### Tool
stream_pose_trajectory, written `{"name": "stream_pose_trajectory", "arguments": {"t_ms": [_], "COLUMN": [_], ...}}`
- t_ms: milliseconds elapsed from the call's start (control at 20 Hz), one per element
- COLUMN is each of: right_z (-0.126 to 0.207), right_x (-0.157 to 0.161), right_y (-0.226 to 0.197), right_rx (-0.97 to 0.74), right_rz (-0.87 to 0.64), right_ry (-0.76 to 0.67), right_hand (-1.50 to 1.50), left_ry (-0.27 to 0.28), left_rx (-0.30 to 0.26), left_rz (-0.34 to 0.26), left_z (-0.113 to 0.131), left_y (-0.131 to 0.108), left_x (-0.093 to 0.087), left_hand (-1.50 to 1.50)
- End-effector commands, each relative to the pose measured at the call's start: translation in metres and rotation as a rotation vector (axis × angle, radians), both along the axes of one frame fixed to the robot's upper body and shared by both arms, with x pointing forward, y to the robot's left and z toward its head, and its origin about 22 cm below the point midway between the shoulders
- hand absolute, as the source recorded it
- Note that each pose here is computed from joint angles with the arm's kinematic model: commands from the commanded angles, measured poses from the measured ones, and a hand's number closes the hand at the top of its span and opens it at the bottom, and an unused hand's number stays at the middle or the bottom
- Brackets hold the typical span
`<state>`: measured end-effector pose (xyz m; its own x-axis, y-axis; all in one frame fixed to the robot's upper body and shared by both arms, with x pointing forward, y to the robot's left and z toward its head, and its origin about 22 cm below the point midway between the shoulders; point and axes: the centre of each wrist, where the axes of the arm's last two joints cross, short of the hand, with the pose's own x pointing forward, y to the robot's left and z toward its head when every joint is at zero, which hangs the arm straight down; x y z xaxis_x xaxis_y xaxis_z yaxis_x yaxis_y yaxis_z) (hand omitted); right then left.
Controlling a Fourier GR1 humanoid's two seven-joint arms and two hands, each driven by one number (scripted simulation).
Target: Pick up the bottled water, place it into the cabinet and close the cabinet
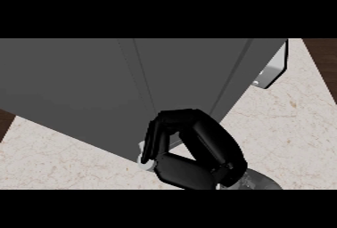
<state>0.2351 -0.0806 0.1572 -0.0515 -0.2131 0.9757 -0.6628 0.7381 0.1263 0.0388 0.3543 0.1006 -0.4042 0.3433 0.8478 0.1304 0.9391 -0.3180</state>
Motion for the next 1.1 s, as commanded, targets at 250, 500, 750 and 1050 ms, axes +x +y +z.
{"name": "stream_pose_trajectory", "arguments": {"t_ms": [250,500,750,1050], "right_z": [0.009,0.005,0.002,0.001], "right_x": [0.082,0.125,0.138,0.151], "right_y": [-0.005,-0.037,-0.015,-0.012], "right_rx": [0.049,0.008,-0.011,-0.043], "right_rz": [-0.023,0.006,0.051,0.063], "right_ry": [0.047,0.024,0.017,0.040], "right_hand": [1.50,1.50,1.50,1.50], "left_ry": [-0.005,-0.023,-0.013,0.004], "left_rx": [-0.004,-0.005,-0.007,-0.010], "left_rz": [0.010,0.018,0.011,-0.013], "left_z": [0.004,0.019,0.013,0.017], "left_y": [0.015,0.015,0.033,0.031], "left_x": [-0.015,-0.018,-0.019,-0.019], "left_hand": [-1.50,-1.50,-1.50,-1.50]}}
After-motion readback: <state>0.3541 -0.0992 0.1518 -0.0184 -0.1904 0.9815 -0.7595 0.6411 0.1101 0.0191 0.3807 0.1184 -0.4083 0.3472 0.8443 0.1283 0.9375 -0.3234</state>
